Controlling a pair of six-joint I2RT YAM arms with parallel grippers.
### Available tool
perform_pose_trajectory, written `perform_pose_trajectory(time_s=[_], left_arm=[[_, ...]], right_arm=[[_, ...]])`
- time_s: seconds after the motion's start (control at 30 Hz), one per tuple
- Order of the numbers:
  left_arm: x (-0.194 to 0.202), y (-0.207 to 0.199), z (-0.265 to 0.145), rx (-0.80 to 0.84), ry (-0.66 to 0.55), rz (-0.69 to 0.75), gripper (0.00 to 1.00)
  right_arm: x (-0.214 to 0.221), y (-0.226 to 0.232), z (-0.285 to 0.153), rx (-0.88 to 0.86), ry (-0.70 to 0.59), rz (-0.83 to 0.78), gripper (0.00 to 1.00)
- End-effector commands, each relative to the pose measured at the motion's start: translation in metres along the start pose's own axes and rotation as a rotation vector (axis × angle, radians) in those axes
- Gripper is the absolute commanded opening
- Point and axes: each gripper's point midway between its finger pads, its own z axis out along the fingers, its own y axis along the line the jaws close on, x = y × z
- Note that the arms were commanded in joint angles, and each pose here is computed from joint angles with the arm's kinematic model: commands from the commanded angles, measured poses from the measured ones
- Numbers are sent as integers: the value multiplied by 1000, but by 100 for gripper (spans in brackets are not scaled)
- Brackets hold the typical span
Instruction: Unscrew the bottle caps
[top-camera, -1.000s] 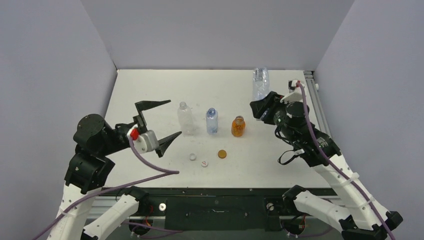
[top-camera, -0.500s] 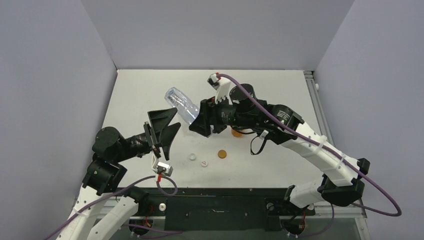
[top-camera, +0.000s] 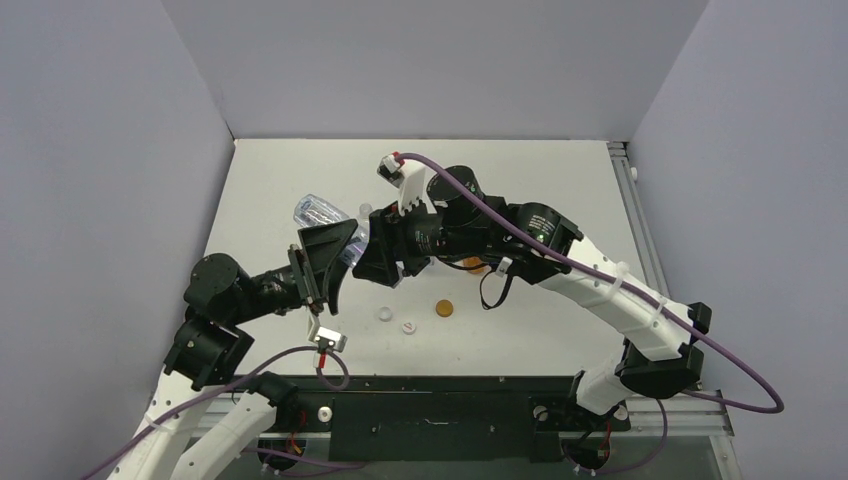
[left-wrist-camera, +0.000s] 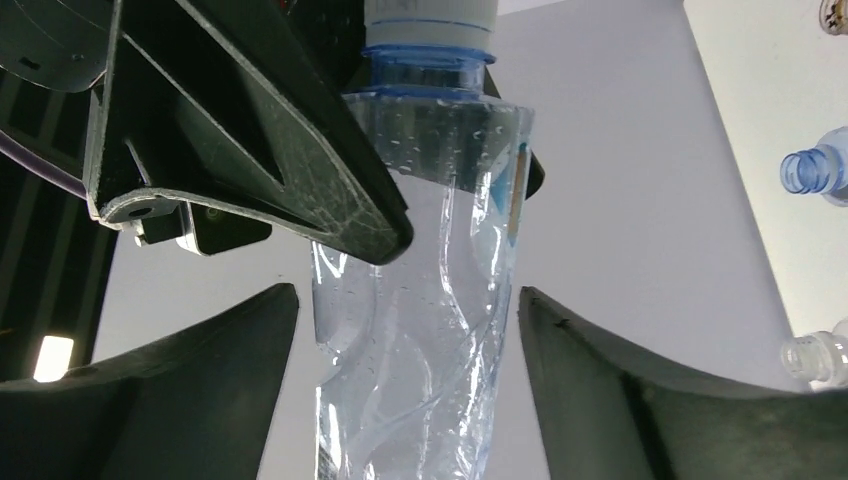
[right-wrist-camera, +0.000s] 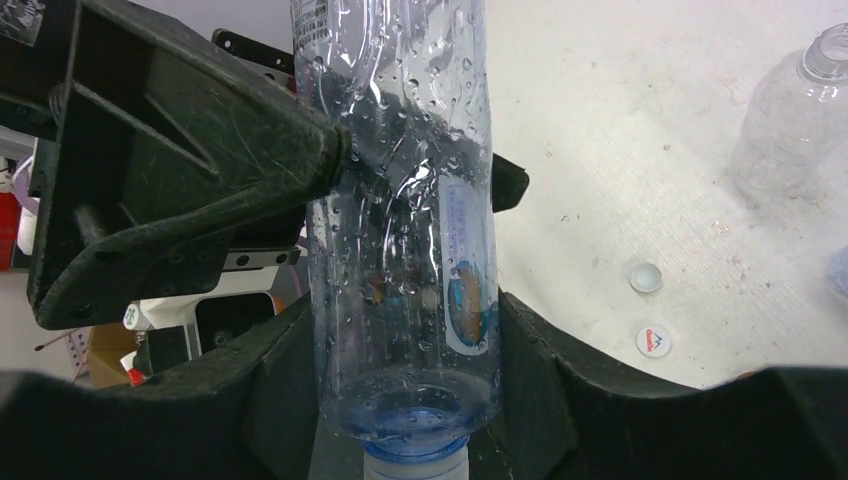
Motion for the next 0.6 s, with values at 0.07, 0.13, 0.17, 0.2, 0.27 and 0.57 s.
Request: perform_pose_trajectory(time_s=[0.07, 0.13, 0.17, 0.2, 0.27, 0.57], left_arm=[[3, 13, -4, 20, 22, 23, 55], [5, 12, -5, 24, 35, 10, 45], [6, 11, -5, 25, 39, -4, 43], [7, 10, -5, 27, 45, -11, 39], [8, 8, -7, 25, 58, -45, 35], [25, 12, -11, -118, 175, -789, 35]], right_arm=[[-10, 8, -5, -13, -7, -39, 38], [-16, 8, -8, 0, -21, -52, 46], [-21, 6, -11, 17, -34, -57, 48], [-23, 3, -14, 34, -37, -64, 55], [-35, -3, -24, 73, -79, -80, 68], [-117, -1, -103, 176, -490, -138, 81]])
